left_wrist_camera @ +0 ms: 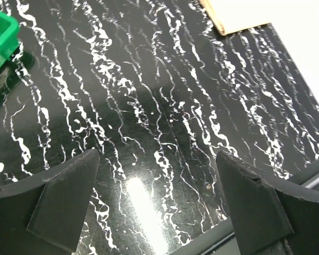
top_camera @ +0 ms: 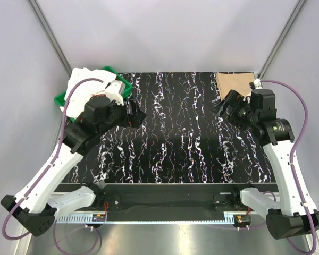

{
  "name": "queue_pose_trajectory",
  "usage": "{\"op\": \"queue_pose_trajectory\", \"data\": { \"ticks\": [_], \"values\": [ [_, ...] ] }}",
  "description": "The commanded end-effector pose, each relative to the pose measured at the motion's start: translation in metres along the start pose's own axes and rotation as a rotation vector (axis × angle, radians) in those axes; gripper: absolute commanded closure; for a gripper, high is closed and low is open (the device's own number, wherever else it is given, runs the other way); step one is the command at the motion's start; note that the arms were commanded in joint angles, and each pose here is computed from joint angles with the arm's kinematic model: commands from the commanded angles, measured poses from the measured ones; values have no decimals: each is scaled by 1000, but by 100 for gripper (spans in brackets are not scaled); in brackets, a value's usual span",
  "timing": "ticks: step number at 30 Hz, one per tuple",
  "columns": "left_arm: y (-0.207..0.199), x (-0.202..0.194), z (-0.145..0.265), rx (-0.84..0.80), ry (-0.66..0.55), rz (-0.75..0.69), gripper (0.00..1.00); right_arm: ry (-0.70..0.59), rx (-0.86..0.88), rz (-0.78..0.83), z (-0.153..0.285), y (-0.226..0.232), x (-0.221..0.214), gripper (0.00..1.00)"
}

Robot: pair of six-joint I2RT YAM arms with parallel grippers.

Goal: Fold and stack the t-shirts
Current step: Grab the tshirt from the pile

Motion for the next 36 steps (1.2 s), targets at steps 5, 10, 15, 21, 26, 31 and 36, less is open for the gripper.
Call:
{"op": "queue_pose_trajectory", "data": {
  "ticks": [5, 10, 15, 21, 26, 31, 36],
  "values": [
    [4, 14, -12, 63, -43, 9, 1, 3, 64, -5, -6, 4, 0, 0],
    [25, 21, -29, 242, -61, -15, 1, 32, 66, -24, -14, 4, -2, 1],
    [94, 47, -57, 452, -45, 17, 2, 29, 82, -28, -18, 4, -2, 0],
    [210, 59, -117, 769, 61, 62, 8, 37, 162, -47, -24, 12, -1, 0],
    [282, 58, -150, 857, 96, 163, 15, 58, 174, -41, -32, 13, 0, 0],
    [350, 53, -180, 909, 79, 241, 18, 62, 160, -21, -39, 12, 2, 0],
    [360, 63, -195, 794, 61, 212, 77, 95, 163, -30, -47, 14, 4, 0]
  ]
}}
Point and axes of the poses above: each gripper's point midway between its finger pads, its own z axis back along the fingers, its own y axis along the line the jaws close on, x = y × z, the point moved 8 cm from there along z, back along the fingers, and after that the axes turned 6 degrees about -z, right-handed, at the moved point
